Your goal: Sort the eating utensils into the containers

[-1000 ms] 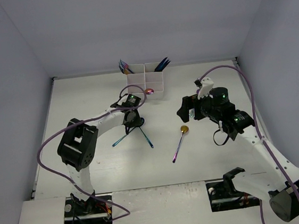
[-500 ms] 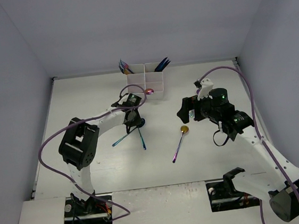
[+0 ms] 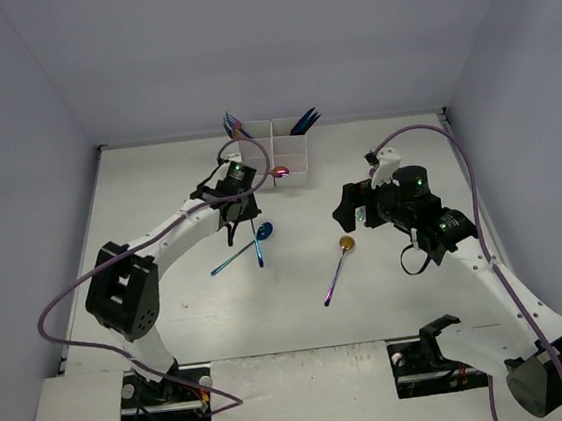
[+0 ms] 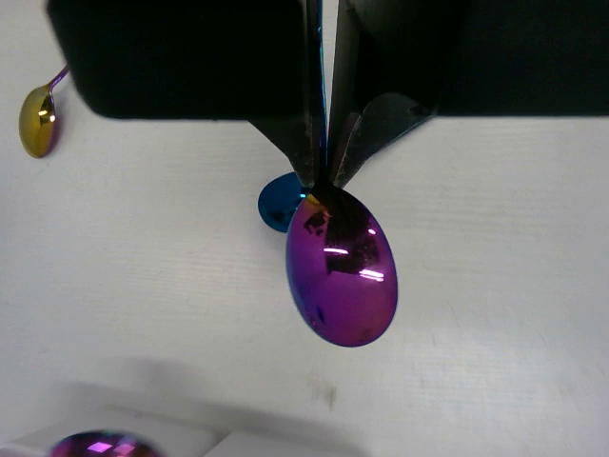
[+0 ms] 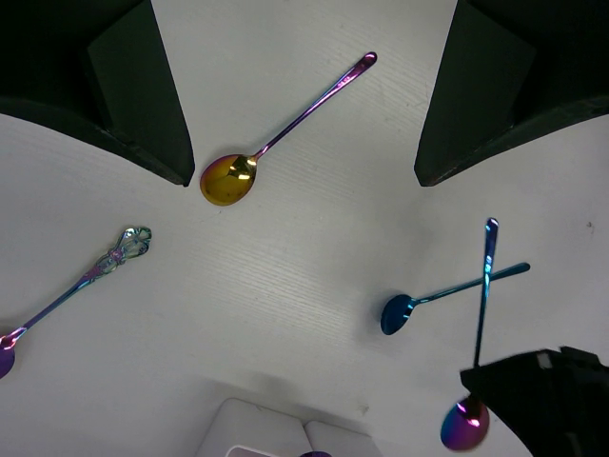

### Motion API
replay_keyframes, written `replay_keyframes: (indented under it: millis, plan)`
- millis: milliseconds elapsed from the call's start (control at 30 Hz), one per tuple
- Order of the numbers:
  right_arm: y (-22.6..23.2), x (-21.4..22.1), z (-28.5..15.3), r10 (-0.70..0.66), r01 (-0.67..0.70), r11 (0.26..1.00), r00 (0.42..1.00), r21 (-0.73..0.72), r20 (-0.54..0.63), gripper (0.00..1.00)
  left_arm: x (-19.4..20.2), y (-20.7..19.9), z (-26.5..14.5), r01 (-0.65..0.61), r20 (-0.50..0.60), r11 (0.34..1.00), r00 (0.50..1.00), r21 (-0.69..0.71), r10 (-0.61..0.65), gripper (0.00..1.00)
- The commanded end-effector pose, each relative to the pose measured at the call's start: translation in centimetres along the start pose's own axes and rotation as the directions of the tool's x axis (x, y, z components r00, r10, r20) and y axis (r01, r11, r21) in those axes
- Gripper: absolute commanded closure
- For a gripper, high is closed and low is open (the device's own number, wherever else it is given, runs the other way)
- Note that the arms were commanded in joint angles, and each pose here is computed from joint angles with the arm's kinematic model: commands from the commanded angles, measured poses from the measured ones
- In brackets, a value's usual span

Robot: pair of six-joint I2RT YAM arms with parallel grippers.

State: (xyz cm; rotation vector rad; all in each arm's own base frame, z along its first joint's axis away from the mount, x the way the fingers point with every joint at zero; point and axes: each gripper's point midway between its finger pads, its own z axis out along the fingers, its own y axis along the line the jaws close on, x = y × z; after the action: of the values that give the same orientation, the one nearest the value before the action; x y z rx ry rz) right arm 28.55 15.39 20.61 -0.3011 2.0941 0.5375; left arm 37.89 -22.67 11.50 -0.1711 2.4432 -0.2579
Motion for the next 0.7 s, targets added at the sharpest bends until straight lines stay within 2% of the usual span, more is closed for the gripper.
replay_keyframes:
  millis: [0, 67, 167, 367, 467, 567, 667]
  plan:
    - [0.6, -3.2, -0.3, -0.01, 0.011, 1.0, 0.996, -0.014, 0.084, 0.0, -10.7, -1.4, -7.0, -0.172, 0.368, 0.983, 0.92, 0.071, 0.134, 1.0]
    - [0.6, -3.3, -0.2, -0.015, 0.016, 1.0, 0.996, -0.012, 0.084, 0.0, -13.5, -2.4, -8.7, -0.278, 0.483, 0.955, 0.853, 0.103, 0.196, 1.0]
    - [0.6, -3.6, -0.2, -0.018, 0.019, 1.0, 0.996, -0.008, 0.09, 0.0, -17.5, -3.4, -10.5, -0.43, 0.631, 0.896, 0.728, 0.113, 0.27, 1.0]
    - [0.3, -4.0, -0.4, -0.045, 0.045, 0.999, 0.994, 0.01, 0.102, 0.0, -24.0, -4.3, -11.4, -0.609, 0.75, 0.791, 0.551, 0.06, 0.367, 1.0]
    - [0.1, -4.6, -0.8, -0.058, 0.055, 0.998, 0.991, 0.024, 0.121, 0.0, -25.5, -6.4, -11.8, -0.739, 0.808, 0.673, 0.397, 0.001, 0.435, 1.0]
    - [0.1, -4.9, -0.9, -0.056, 0.053, 0.998, 0.99, 0.026, 0.127, 0.0, -26.0, -8.8, -12.4, -0.823, 0.872, 0.567, 0.28, 0.003, 0.402, 1.0]
    - [0.1, -5.0, -0.9, -0.052, 0.049, 0.998, 0.99, 0.028, 0.129, 0.0, -25.8, -9.9, -12.1, -0.866, 0.893, 0.499, 0.254, 0.039, 0.372, 1.0]
